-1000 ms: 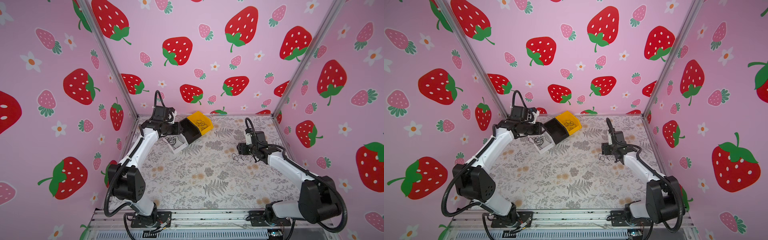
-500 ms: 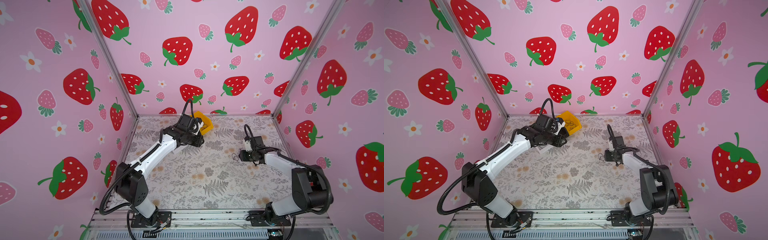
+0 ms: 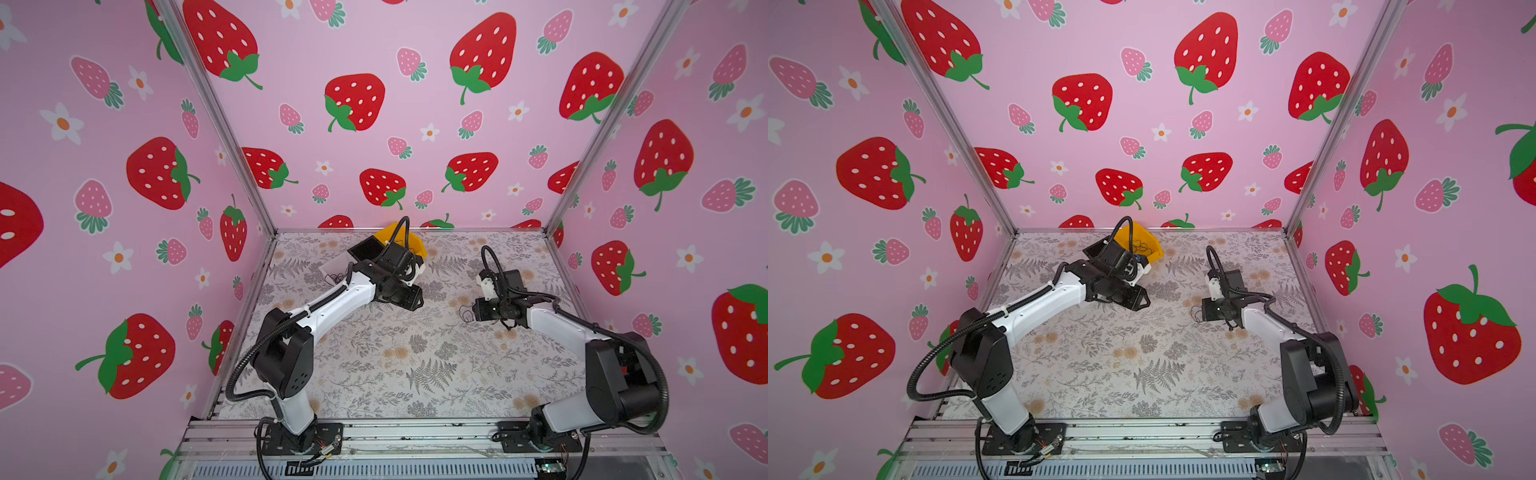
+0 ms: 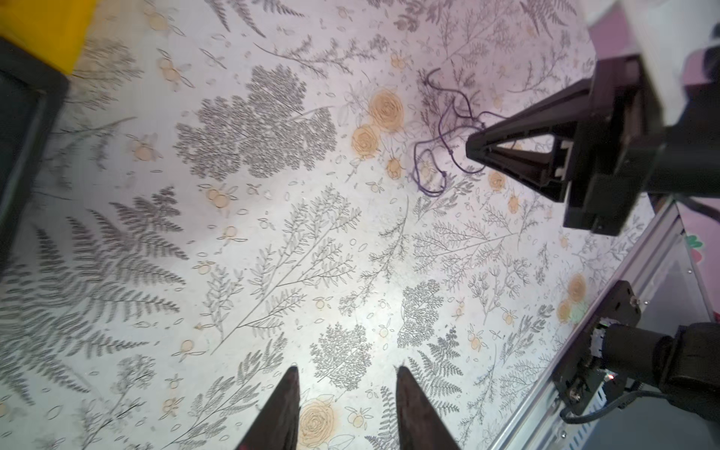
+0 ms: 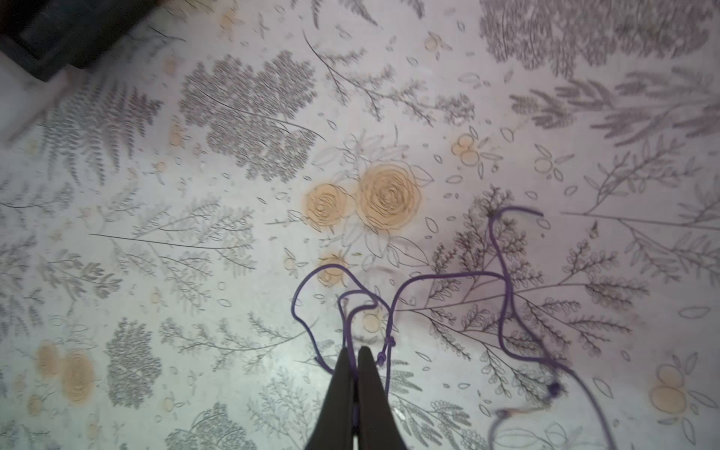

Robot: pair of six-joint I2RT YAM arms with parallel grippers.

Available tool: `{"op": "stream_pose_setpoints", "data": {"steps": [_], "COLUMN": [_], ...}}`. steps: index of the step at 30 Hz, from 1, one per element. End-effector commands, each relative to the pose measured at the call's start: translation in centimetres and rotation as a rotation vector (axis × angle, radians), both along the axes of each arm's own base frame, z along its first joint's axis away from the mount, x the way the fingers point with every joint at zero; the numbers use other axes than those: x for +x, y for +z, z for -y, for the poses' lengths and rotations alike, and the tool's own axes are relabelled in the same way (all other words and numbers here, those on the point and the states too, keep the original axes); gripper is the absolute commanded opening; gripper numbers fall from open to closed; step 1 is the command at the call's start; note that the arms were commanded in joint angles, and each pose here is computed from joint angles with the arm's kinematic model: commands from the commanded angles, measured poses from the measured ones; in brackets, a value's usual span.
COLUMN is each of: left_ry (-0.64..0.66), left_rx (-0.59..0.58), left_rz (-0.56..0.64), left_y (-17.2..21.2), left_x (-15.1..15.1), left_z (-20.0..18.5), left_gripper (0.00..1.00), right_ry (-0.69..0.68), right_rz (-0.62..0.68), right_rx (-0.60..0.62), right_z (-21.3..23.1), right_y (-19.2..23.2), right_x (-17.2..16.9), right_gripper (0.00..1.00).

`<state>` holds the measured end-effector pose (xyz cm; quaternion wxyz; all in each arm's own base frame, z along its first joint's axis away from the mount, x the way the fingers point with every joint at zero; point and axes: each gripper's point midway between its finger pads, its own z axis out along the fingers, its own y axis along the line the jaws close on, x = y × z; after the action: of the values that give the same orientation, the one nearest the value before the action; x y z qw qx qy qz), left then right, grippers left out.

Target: Untangle the cables

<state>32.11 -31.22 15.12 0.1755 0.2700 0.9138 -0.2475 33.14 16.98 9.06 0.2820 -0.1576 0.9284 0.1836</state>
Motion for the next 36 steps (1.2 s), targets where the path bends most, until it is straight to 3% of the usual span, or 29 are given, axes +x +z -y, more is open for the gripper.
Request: {"op": "stream_pose_setpoints", "data": {"steps": [1,10,19,28,36], "left_ry": [-0.062,-0.054,-0.058,-0.065,0.026], "left_rx": [-0.107,-0.192,-0.257,-0.292,-0.241], "left_rz": [0.032,-0.007,-0.002,0.059,0.145], "left_y": [2.8,1.9,1.7,1.4,0.2], "left_x": [-0.2,0.0,1.2,2.2,4.5], "left_z": [3.1,5.3,7.0,7.6,6.4], "left_gripper": [0.46,0.54,0.55,0.55,0.55], "right_ry": [0.057,0.118,0.163,0.207,0.243], "right_rz": [0.083,0.126,0.16,0.15,0.164], "right_rx": [0.046,0.123,0.186,0.216,0.251], "right_z": [-1.4,-3.2,-4.8,-6.1,-6.9], "right_y": [3.2,6.0,8.9,9.8,11.2], "right_x": [0.4,0.0,-0.2,-0.7,-1.4], "right_gripper": [0.04,0.0,0.0,0.0,0.0]}}
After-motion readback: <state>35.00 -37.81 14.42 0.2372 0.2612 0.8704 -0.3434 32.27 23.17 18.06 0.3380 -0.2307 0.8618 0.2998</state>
